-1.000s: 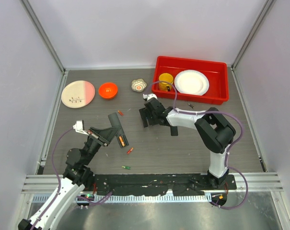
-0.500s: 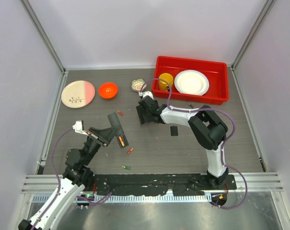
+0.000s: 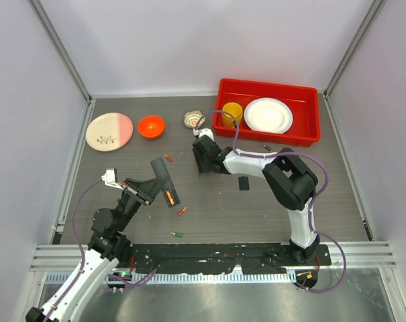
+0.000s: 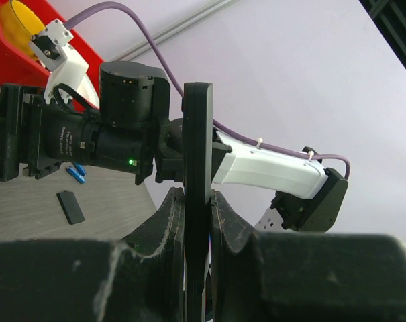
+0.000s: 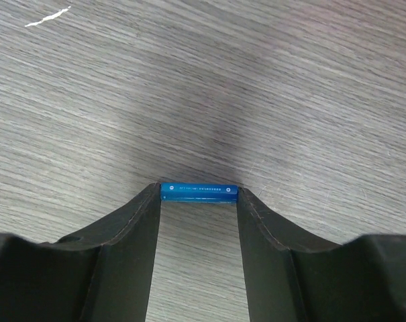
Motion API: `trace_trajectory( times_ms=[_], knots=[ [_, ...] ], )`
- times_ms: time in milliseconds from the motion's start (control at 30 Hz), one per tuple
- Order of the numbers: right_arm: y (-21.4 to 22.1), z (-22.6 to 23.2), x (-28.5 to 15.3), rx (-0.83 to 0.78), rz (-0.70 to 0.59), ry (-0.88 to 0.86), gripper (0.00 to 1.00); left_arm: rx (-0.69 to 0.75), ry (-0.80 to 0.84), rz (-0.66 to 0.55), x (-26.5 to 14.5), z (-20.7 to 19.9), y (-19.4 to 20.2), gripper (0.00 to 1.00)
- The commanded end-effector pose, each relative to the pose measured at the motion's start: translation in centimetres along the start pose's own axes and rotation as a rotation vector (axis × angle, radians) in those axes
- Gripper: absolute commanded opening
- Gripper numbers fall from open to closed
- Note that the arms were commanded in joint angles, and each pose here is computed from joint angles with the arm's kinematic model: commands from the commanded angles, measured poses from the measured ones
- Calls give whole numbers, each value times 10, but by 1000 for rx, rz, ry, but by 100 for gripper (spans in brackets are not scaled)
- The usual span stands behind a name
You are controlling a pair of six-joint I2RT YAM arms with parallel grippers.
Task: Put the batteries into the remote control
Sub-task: Adjust the battery at the center of the board.
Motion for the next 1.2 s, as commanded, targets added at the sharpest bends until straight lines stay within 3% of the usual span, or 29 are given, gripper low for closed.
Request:
trace_trajectory(
  times_ms=[0, 67, 167, 233, 300, 333, 433, 467, 567, 800, 933, 1167],
  knots=[
    [31, -11, 9, -43, 109, 82, 45, -3, -41, 13, -6, 28, 10, 0],
    [31, -14, 6, -27, 103, 97, 41, -7, -45, 14, -7, 29, 10, 0],
    [22, -19, -10, 78, 39, 146, 26, -7, -46, 12, -7, 29, 10, 0],
    [7, -21, -26, 246, -32, 152, 7, -7, -47, 13, -7, 30, 10, 0],
    [9, -21, -34, 379, -45, 142, 1, -7, -56, 9, -7, 32, 10, 0],
    [1, -17, -41, 526, -78, 125, 1, -8, -54, 7, -6, 32, 10, 0],
    [11, -19, -45, 747, -91, 153, 1, -10, -49, 4, -6, 31, 9, 0],
    [13, -20, -47, 897, -103, 181, 1, -11, -47, 5, -6, 31, 9, 0],
    [21, -25, -51, 1133, -120, 314, 1, -14, -35, 1, -5, 28, 8, 0],
    [20, -33, -45, 1245, -133, 506, 1, -18, -39, -3, -7, 29, 9, 0],
    [25, -31, -39, 1231, -87, 559, 3, -19, -38, -2, -7, 29, 9, 0],
    [37, -27, -31, 1176, -12, 593, 36, -18, -41, 3, -7, 29, 9, 0]
  ],
)
Point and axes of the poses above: each gripper's point midway between its finger pads, its own x axis out along the fingers, its own z axis along the line the jaws close on, y = z × x, the point moved 6 cm from there along -x, back along the fingers, and after that the axes turned 2 degrees about -x, right-handed, at the moved point
